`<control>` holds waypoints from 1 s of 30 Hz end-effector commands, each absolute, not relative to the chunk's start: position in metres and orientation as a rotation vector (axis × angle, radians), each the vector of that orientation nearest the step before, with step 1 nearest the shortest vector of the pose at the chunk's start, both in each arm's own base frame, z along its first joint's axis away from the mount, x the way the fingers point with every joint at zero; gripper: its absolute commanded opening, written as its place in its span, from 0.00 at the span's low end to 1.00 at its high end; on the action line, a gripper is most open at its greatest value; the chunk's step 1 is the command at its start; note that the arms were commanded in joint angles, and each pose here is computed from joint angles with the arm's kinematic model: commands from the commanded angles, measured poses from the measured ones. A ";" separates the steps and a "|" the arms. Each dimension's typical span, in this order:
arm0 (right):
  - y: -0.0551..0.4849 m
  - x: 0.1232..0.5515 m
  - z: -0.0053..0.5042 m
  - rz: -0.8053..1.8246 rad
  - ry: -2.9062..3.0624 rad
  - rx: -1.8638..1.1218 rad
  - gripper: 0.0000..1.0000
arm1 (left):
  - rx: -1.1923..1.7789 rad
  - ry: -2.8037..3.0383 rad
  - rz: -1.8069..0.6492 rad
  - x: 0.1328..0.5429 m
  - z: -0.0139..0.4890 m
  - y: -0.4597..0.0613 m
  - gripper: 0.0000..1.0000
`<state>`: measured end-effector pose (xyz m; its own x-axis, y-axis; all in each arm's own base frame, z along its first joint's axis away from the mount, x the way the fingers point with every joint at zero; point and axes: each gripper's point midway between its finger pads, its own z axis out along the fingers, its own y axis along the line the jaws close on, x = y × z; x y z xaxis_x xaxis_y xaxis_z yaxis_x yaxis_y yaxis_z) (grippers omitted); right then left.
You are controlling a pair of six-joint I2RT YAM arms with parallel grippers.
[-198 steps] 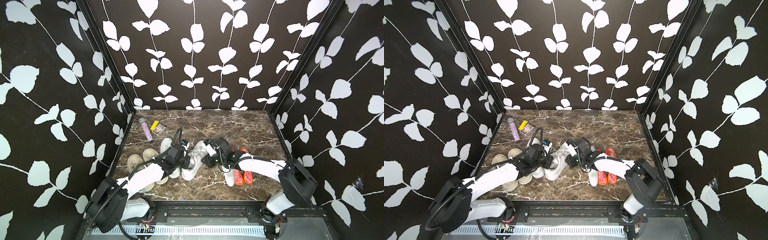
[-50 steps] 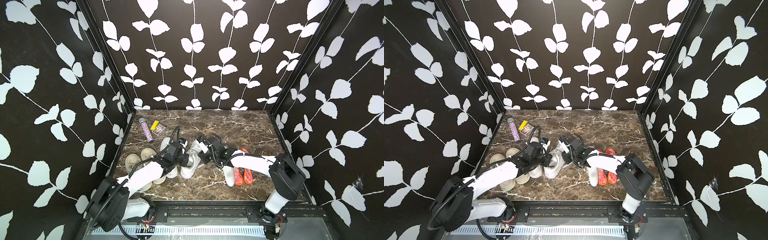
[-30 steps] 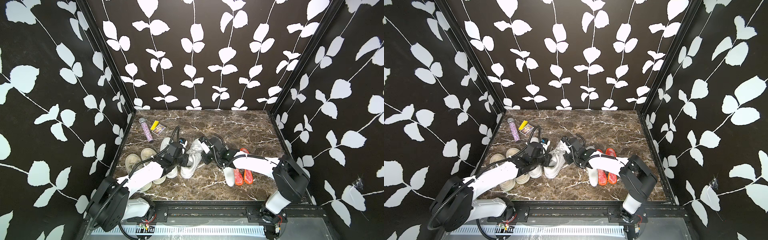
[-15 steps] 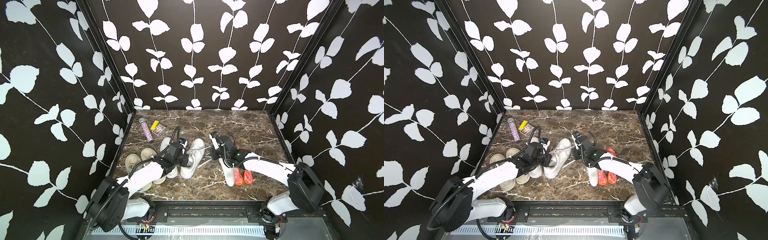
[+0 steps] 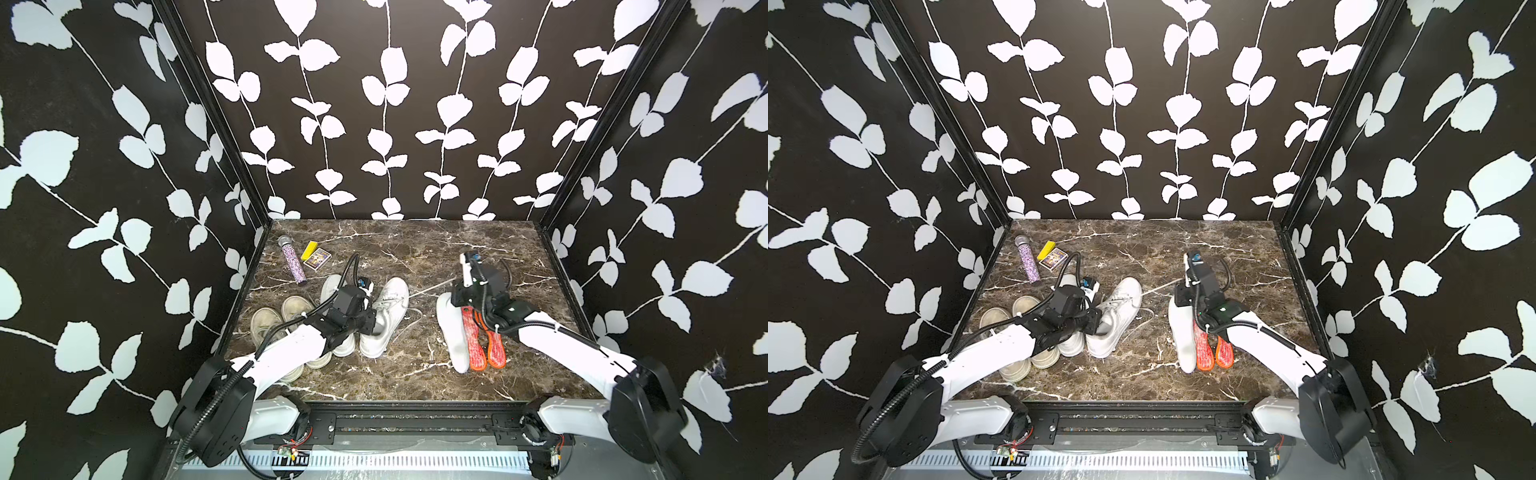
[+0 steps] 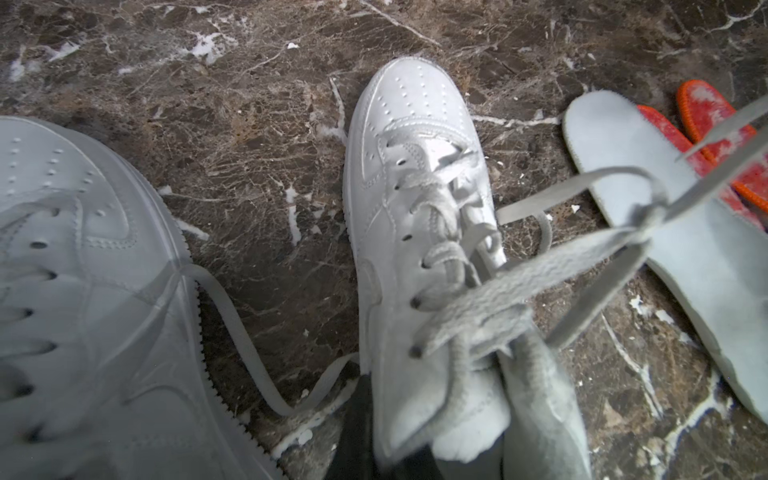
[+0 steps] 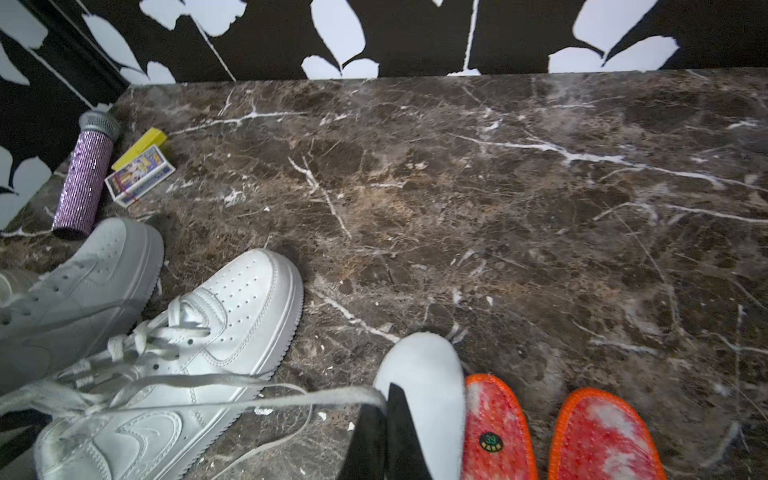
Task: Remove the insole from the shoe
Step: Untie the shoelace on the shoe.
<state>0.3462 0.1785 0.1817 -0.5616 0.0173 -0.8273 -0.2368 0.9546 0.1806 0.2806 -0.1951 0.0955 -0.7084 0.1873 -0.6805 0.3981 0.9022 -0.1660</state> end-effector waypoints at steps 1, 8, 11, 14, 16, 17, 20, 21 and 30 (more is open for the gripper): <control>0.169 0.349 0.196 0.360 2.101 -0.082 0.00 | 0.403 2.344 -0.391 0.280 0.101 -0.192 0.00; 0.174 0.348 0.200 0.390 2.094 -0.103 0.00 | 0.407 2.339 -0.406 0.281 0.103 -0.194 0.00; 0.191 0.346 0.199 0.478 2.104 -0.162 0.00 | 0.413 2.335 -0.424 0.281 0.104 -0.197 0.00; 0.213 0.342 0.202 0.551 2.100 -0.254 0.00 | 0.428 2.324 -0.453 0.282 0.108 -0.203 0.00; 0.238 0.333 0.205 0.596 2.086 -0.370 0.03 | 0.436 2.316 -0.471 0.282 0.110 -0.206 0.00; 0.248 0.329 0.206 0.613 2.083 -0.421 0.11 | 0.438 2.310 -0.478 0.282 0.111 -0.207 0.00; 0.272 0.317 0.205 0.565 2.071 -0.540 0.40 | 0.447 2.299 -0.493 0.283 0.114 -0.210 0.00; 0.275 0.316 0.204 0.527 2.068 -0.556 0.46 | 0.451 2.297 -0.497 0.283 0.115 -0.211 0.00; 0.321 0.299 0.194 0.458 2.062 -0.772 0.65 | 0.499 2.280 -0.560 0.280 0.117 -0.222 0.00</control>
